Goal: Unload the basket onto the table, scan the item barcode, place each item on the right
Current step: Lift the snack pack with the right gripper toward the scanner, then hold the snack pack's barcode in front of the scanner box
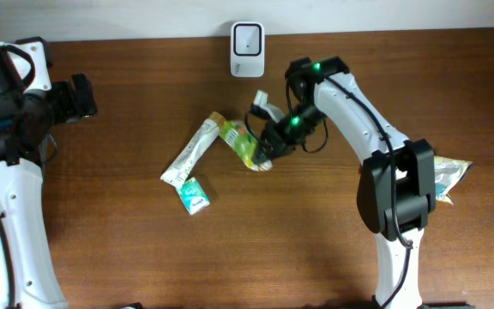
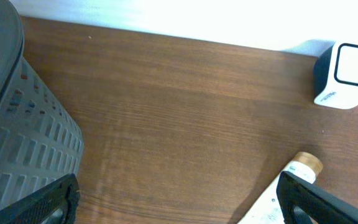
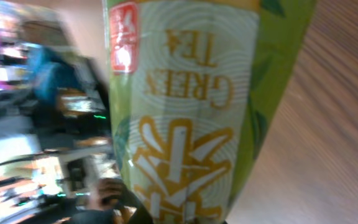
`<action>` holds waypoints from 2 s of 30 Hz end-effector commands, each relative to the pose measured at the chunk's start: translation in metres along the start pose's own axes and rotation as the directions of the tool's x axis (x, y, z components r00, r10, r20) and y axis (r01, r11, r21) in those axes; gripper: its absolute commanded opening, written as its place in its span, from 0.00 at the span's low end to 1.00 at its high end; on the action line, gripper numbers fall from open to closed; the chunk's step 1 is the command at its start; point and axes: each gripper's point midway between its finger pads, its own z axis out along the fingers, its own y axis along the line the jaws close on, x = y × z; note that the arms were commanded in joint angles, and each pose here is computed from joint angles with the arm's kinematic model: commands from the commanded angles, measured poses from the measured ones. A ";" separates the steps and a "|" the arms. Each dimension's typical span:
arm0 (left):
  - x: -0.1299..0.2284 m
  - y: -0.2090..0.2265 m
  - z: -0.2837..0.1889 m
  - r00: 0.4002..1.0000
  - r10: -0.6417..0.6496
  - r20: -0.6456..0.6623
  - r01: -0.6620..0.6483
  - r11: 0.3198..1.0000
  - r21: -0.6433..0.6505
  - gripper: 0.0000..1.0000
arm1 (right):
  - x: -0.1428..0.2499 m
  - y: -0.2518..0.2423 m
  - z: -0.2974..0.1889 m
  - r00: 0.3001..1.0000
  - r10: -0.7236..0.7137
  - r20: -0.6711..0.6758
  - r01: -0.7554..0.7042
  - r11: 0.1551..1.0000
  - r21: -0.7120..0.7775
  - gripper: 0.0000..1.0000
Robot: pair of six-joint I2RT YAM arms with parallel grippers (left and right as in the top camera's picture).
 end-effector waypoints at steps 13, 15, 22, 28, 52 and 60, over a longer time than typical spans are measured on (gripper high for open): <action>-0.003 0.001 -0.003 1.000 0.001 0.012 -0.001 1.000 -0.004 0.99 | -0.046 0.117 -0.180 0.810 -0.115 0.575 0.366 0.865 -0.343 0.04; -0.003 0.001 -0.003 1.000 0.001 0.012 -0.001 1.000 -0.004 0.99 | -0.042 0.125 -0.187 0.791 -0.148 0.593 0.397 0.862 -0.314 0.04; -0.003 0.001 -0.003 1.000 0.001 0.012 -0.001 1.000 -0.004 0.99 | -0.043 0.117 -0.183 0.783 -0.222 0.580 0.406 0.890 -0.208 0.04; -0.003 0.001 -0.003 1.000 0.001 0.012 -0.001 1.000 -0.004 0.99 | -0.089 0.088 -0.173 0.814 -0.402 0.420 0.194 0.869 0.456 0.04; -0.003 0.001 -0.003 1.000 0.000 0.012 0.000 1.000 -0.004 0.99 | -0.230 -0.142 -0.147 0.886 -0.377 -0.270 0.047 -0.505 0.862 0.04; -0.003 0.001 -0.003 1.000 0.000 0.012 0.000 1.000 -0.004 0.99 | -0.225 -0.151 -0.155 0.904 -0.355 -0.239 0.019 -0.525 0.851 0.04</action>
